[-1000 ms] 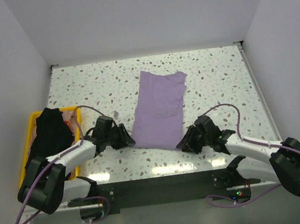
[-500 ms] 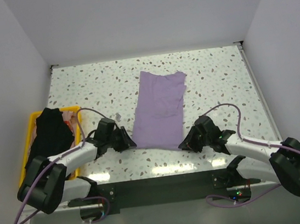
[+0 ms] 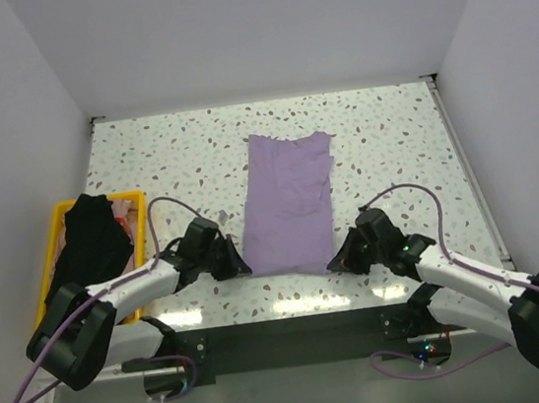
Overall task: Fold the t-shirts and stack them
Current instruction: Fold the tshirt
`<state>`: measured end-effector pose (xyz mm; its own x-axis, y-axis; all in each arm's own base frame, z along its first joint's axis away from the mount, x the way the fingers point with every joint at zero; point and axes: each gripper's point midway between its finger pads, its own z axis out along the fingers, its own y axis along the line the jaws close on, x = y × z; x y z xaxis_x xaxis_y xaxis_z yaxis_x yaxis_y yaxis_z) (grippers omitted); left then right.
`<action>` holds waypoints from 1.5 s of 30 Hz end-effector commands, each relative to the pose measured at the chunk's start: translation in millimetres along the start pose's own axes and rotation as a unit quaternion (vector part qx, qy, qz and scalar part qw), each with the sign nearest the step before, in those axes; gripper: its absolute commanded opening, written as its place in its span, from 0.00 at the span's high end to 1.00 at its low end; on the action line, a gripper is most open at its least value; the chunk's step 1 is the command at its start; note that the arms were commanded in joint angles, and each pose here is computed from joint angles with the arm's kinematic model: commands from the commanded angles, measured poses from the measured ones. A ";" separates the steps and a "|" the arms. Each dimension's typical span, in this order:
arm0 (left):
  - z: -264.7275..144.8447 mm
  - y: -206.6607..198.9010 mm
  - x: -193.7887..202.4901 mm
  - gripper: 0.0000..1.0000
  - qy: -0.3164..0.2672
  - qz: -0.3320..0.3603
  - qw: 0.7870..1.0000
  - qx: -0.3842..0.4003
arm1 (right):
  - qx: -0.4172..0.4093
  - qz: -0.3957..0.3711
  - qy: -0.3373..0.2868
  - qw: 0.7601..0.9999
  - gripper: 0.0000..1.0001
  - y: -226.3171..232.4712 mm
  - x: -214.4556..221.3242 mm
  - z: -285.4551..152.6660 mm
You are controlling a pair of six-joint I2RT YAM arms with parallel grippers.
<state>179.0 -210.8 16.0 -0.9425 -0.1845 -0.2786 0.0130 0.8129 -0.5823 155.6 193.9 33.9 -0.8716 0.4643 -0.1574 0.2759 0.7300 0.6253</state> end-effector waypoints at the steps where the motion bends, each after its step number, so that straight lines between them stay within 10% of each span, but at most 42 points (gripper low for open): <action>1: -8.0 -6.9 9.4 1.00 0.006 0.005 1.000 0.001 | 0.008 -0.044 0.038 0.998 1.00 -3.6 14.9 -18.3; 21: -46.3 -49.7 15.0 1.00 -0.003 0.051 0.998 0.032 | 0.016 -0.091 0.063 0.994 1.00 -29.3 40.5 -72.9; 45: -37.2 -146.1 -129.3 1.00 -0.081 0.096 0.990 0.071 | -0.005 -0.102 -0.090 0.991 1.00 76.1 -114.8 -66.3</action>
<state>259.5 -273.2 135.7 -0.8921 -0.1251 -0.4341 0.1713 0.7954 -0.5814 213.2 160.2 120.2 -0.8650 0.3808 -0.3266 0.1774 0.8412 0.5109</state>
